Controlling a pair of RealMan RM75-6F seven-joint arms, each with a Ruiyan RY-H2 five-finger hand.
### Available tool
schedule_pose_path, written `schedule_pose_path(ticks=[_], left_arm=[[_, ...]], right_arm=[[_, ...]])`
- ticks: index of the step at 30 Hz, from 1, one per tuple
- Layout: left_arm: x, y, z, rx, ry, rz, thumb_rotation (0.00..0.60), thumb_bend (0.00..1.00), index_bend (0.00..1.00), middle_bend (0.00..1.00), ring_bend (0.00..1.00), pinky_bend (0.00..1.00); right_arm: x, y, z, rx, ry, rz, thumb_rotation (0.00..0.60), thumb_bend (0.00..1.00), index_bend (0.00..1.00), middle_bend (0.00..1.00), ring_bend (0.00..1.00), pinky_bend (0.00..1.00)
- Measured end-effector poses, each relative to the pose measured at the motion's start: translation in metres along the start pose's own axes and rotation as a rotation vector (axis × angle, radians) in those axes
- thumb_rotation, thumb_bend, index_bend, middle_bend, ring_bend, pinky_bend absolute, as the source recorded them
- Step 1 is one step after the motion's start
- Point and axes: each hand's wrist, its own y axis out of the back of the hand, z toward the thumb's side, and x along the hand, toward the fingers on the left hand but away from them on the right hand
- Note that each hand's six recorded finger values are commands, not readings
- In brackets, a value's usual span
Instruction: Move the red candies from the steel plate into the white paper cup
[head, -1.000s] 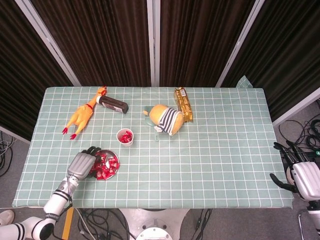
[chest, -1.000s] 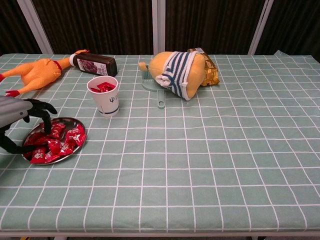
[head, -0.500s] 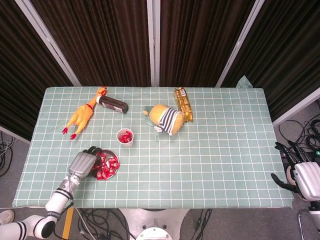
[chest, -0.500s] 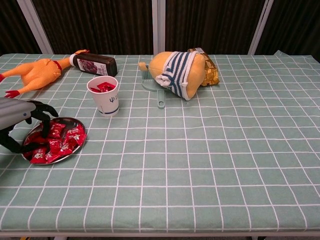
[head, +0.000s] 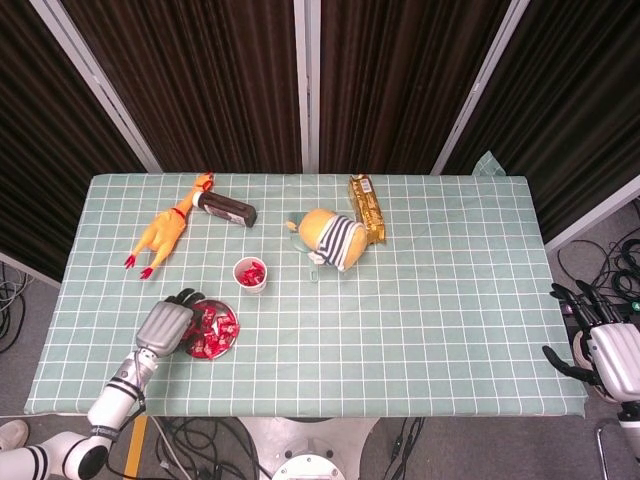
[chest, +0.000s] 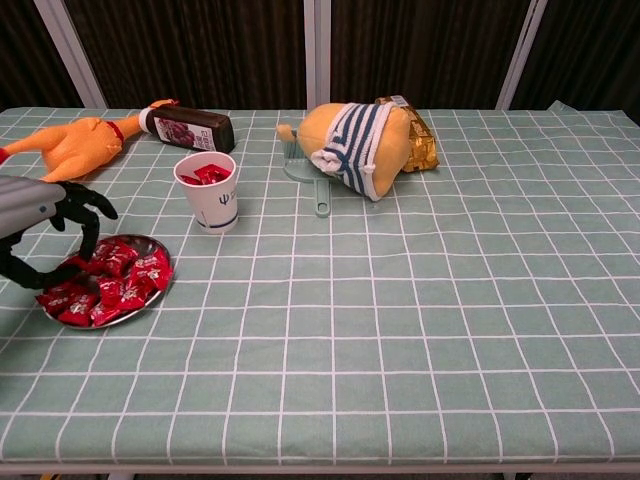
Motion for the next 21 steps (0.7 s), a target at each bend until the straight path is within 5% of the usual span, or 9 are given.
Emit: schedule_pose_path(ticks=[13,21], left_arm=[[0.021,0.095,0.032,-0.087,-0.122,0.236,0.600,0.40,0.63,0.30,0.15,0.34],[0.059,0.110,0.060,-0.074,-0.186,0.230,0.600,0.40,0.63,0.30,0.15,0.34]], right_arm=[[0.001,0.001,0.000,0.003,-0.007,-0.006,0.600,0.21,0.08,0.20,0.00,0.14],[0.002,0.002,-0.003,0.003,-0.016,-0.008,0.600,0.21,0.08,0.20,0.00,0.14]])
